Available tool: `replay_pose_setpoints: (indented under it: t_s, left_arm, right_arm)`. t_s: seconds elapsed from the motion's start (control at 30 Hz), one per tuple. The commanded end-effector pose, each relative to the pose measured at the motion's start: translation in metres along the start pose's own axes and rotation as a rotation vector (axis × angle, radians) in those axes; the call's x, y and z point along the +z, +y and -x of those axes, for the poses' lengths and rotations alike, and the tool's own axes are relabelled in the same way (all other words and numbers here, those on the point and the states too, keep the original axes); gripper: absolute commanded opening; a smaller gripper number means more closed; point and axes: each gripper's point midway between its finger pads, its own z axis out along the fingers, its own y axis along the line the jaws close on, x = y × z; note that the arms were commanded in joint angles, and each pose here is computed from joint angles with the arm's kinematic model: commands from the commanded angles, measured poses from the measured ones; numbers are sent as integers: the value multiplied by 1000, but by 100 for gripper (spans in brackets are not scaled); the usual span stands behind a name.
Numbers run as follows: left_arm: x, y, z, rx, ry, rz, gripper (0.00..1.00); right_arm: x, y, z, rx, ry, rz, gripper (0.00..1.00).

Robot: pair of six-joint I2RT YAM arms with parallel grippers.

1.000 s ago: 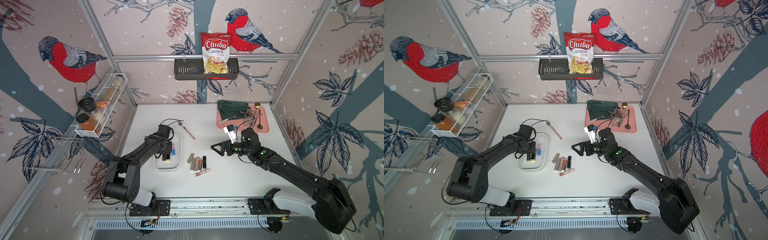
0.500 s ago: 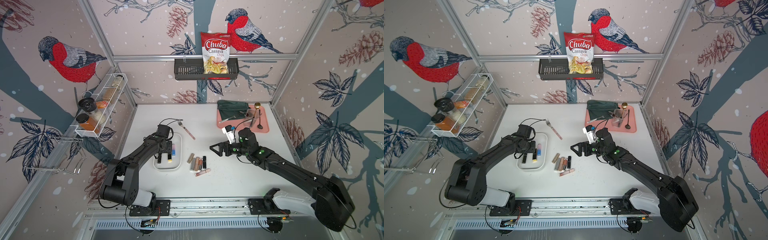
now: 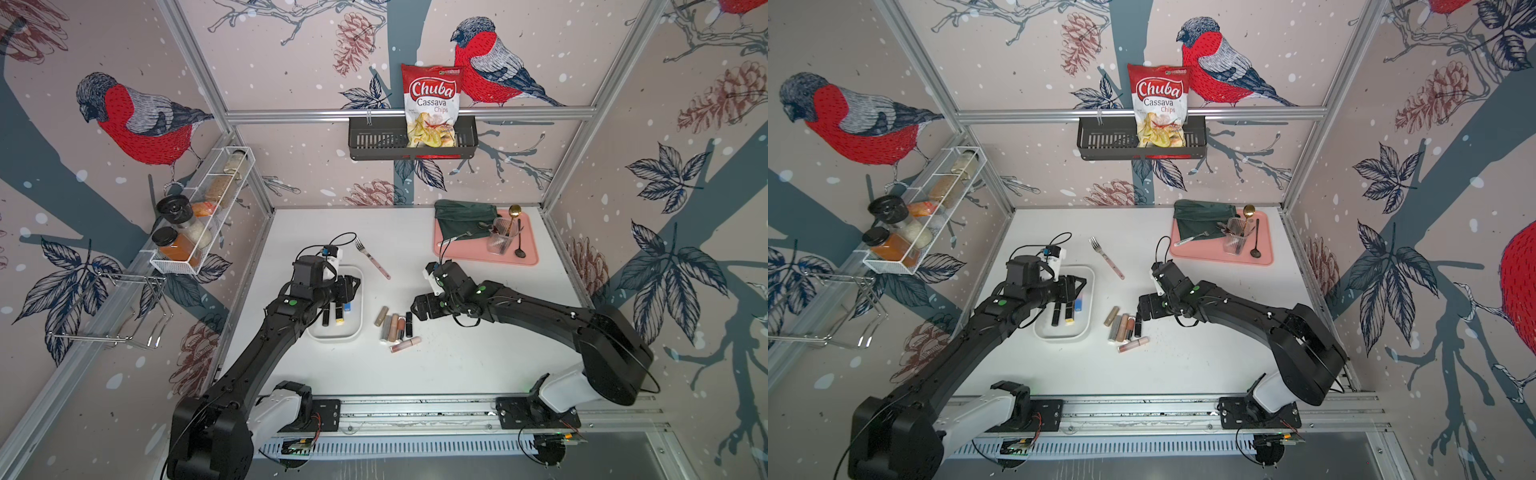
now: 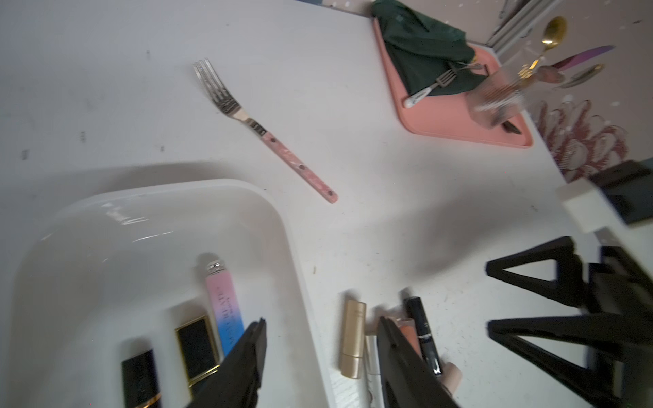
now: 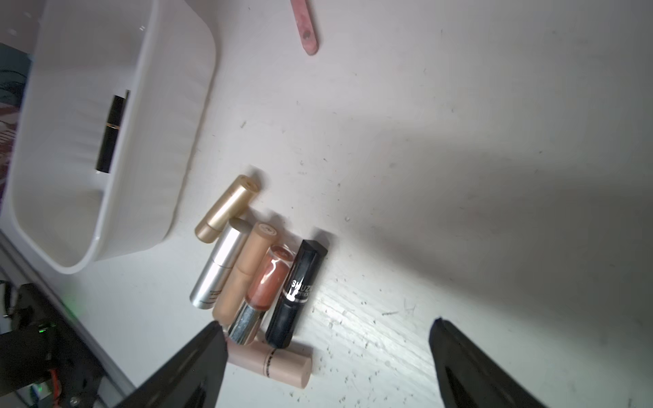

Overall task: Put the lipstick into the storage box
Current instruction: Place the lipstick in the storage box, then pick up the lipstick at the center of the board.

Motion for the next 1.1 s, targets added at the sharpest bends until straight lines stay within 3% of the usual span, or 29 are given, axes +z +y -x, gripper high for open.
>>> replay_pose_setpoints:
  t_s: [0.0,0.13,0.5,1.07]
  left_arm:
    - [-4,-37,9,13,-11,-207,54]
    - [-9,-51,7,12,3,-286,54]
    - [-2,-43,-8,17,24,-270,56]
    - [-1,-42,-10,9,26,-272,56]
  right_arm:
    - [10,-14,-8,-20,45,-124,86]
    - [21,-9,-10,-39,74,-143,78]
    - [38,8,-23,-76,128,-145,68]
    - [49,11,-36,-86,161,-156,62]
